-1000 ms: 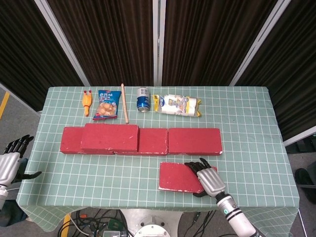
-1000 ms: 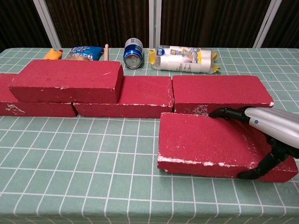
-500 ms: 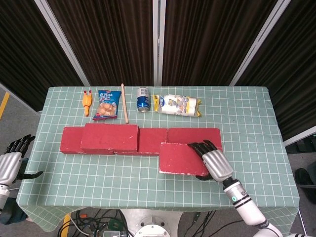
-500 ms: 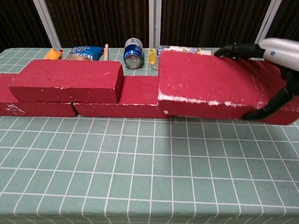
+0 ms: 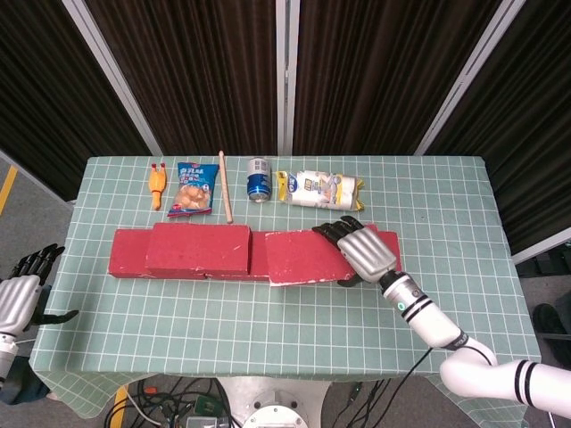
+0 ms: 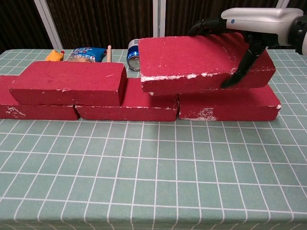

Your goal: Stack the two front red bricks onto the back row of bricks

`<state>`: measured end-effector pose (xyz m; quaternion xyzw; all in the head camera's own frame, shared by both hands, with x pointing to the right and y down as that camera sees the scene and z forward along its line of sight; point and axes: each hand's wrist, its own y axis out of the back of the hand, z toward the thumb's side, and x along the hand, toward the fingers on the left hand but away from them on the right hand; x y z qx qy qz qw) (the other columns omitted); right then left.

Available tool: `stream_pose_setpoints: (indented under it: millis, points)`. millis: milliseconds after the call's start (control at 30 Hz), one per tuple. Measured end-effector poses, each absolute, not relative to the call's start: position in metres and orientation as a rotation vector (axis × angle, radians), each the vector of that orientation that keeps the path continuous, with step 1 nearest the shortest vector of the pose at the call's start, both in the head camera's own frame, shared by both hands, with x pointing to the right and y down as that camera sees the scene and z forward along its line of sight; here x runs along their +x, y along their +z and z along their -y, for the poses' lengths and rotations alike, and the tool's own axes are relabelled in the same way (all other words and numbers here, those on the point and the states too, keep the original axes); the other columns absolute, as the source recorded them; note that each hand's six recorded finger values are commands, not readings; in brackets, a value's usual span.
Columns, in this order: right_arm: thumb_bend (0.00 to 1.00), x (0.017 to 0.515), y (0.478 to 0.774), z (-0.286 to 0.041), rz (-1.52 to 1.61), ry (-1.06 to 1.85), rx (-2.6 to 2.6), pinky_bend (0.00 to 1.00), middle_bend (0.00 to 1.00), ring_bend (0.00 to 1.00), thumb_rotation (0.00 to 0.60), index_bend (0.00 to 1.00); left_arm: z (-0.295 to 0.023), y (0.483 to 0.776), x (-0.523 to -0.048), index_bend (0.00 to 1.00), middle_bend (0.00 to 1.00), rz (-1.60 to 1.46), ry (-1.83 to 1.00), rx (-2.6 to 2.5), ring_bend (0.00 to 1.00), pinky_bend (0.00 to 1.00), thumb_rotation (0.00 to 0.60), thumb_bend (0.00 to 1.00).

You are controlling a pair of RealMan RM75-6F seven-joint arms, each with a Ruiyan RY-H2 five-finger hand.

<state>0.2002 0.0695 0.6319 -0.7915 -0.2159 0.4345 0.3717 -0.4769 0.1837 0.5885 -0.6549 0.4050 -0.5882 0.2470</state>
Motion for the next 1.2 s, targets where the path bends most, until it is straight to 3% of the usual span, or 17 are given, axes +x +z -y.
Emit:
stream_pose_setpoints:
  millis: [433,1200]
  points:
    - [0.04,0.182,0.67,-0.053,0.561,1.217,-2.073,0.12,0.26,0.19,0.6,0.15,-0.183,0.59,-0.482,0.03,0.0,-1.124,-1.599,-1.813,0.0,0.0,0.6,0.0]
    - [0.04,0.169,0.693,-0.061,0.597,1.247,-2.162,0.12,0.26,0.19,0.6,0.15,-0.186,0.592,-0.485,0.03,0.0,-1.123,-1.587,-1.818,0.0,0.0,0.6,0.0]
